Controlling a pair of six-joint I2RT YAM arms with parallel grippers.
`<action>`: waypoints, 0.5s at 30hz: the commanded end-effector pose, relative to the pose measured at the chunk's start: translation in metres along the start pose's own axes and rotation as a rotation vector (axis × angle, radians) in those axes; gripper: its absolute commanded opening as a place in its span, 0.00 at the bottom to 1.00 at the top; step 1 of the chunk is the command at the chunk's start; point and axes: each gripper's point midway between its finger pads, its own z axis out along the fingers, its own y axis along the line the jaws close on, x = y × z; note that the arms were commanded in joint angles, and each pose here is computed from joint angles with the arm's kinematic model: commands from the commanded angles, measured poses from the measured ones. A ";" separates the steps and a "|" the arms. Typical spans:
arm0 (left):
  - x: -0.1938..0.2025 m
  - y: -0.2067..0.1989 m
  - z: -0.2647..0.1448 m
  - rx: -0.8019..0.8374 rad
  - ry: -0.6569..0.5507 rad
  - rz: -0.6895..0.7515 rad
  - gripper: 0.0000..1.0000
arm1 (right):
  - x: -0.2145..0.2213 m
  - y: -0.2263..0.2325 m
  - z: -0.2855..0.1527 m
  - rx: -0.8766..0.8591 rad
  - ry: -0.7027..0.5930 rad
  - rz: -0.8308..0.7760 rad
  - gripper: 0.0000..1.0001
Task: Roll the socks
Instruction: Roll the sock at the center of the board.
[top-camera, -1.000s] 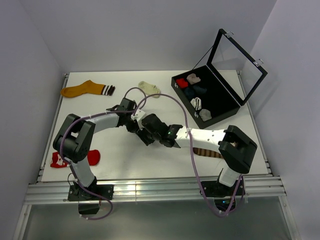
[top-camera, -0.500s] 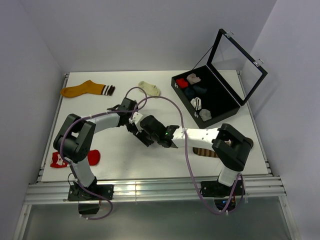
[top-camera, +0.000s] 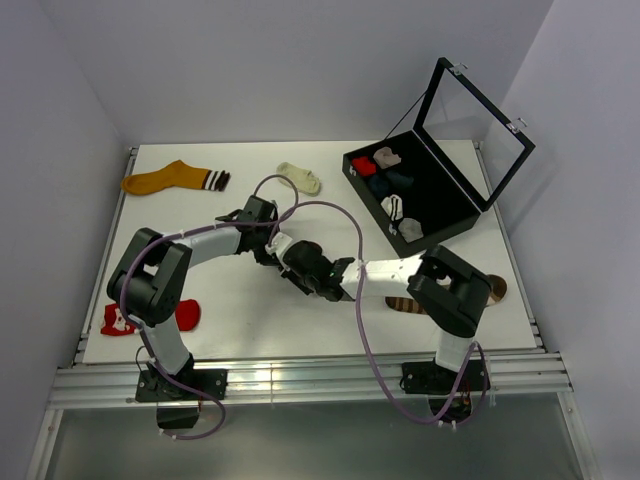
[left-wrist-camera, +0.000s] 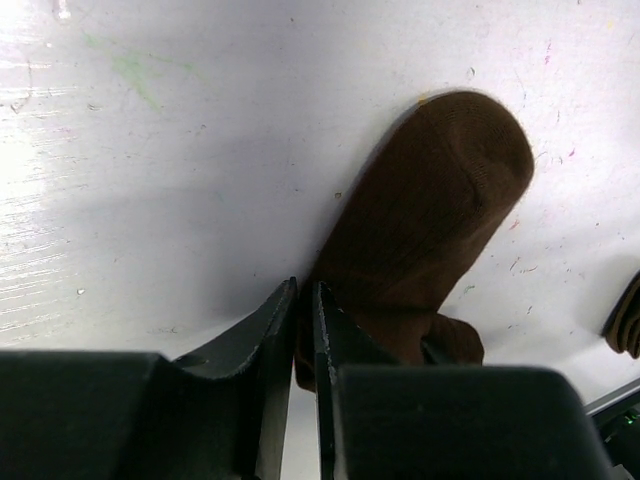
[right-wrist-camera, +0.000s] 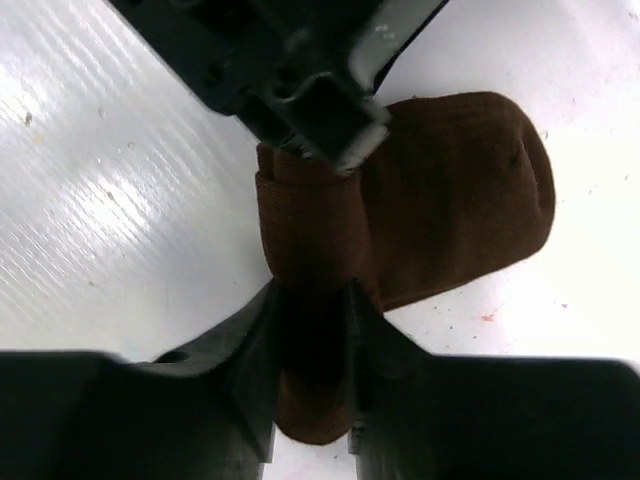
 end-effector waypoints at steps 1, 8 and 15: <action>0.012 0.017 -0.004 -0.077 0.033 0.030 0.20 | 0.031 0.004 0.005 -0.024 0.075 0.031 0.27; -0.008 0.007 -0.015 -0.051 -0.037 -0.018 0.39 | 0.007 0.024 -0.012 -0.221 0.064 0.125 0.00; -0.007 0.010 -0.003 -0.051 -0.017 -0.031 0.33 | -0.014 0.019 -0.024 -0.237 0.009 0.090 0.00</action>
